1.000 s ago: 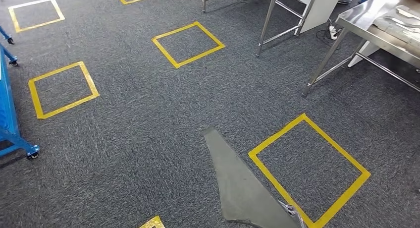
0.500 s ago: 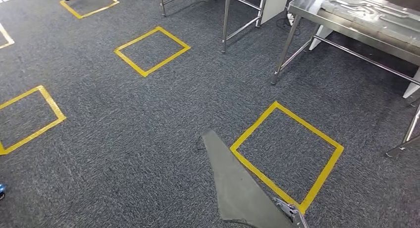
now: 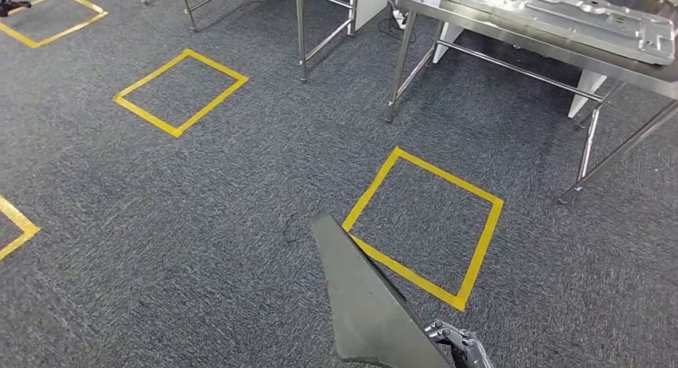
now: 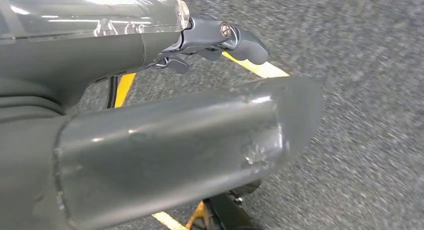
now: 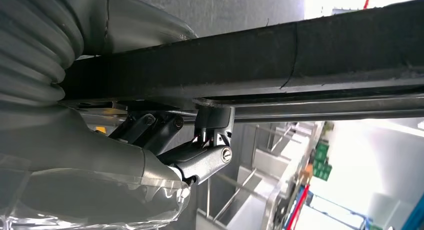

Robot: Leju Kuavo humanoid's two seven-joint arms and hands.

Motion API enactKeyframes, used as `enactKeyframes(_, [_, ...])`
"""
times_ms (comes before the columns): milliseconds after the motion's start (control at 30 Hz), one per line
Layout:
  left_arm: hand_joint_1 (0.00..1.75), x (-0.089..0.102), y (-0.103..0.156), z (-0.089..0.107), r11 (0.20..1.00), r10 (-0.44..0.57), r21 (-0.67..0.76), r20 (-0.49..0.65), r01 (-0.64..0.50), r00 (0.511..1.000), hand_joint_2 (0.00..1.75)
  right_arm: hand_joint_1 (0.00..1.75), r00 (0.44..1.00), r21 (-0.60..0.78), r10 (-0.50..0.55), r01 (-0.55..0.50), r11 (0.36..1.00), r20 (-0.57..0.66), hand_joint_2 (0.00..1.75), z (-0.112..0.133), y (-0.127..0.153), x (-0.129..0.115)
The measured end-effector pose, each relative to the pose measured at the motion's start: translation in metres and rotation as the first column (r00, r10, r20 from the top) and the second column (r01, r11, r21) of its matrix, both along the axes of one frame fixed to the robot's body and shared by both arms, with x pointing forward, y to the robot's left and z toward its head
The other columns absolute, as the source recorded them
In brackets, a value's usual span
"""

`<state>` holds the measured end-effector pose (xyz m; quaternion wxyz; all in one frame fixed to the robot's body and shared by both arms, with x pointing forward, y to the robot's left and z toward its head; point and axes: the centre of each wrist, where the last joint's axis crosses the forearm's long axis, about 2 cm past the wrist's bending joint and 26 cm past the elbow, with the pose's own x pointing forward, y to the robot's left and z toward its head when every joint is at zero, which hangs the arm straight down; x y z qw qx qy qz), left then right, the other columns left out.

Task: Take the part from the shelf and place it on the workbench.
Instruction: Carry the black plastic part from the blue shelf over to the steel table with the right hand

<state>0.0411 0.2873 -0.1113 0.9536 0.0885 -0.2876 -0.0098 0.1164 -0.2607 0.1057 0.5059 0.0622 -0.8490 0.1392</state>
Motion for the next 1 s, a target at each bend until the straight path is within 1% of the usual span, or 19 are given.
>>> enactKeyframes(267, [0.00, 0.0047, -0.0051, 0.0006, 1.000, -0.001, -0.017, 0.018, 0.001, 1.000, 0.00, 1.75, 1.000, -0.007, -0.004, 0.004, 1.000, 0.005, 1.75, 0.0023, -0.0007, 0.0008])
enactKeyframes(433, [0.00, 0.0010, -0.0050, 0.0002, 1.000, 0.010, -0.019, 0.020, -0.010, 1.000, 0.00, 1.75, 1.000, -0.019, -0.010, 0.010, 1.000, 0.013, 1.75, 0.0031, -0.0010, 0.0028])
enactKeyframes(633, [0.00, 0.0045, -0.0042, 0.0005, 0.999, 0.018, -0.029, 0.048, -0.017, 0.999, 0.00, 1.75, 0.999, -0.055, -0.036, 0.038, 0.998, 0.036, 1.75, 0.0039, -0.0015, 0.0041])
enactKeyframes(833, [0.00, 0.0043, -0.0016, 0.0004, 0.999, 0.034, -0.036, 0.076, -0.032, 0.997, 0.00, 1.75, 0.997, -0.054, -0.046, 0.050, 0.997, 0.062, 1.75, 0.0059, -0.0005, 0.0086])
enactKeyframes(1000, [0.00, 0.0018, 0.0005, 0.0001, 0.998, 0.058, -0.034, 0.076, -0.056, 0.995, 0.00, 1.75, 0.997, -0.055, -0.046, 0.049, 0.997, 0.061, 1.75, 0.0049, -0.0006, 0.0097])
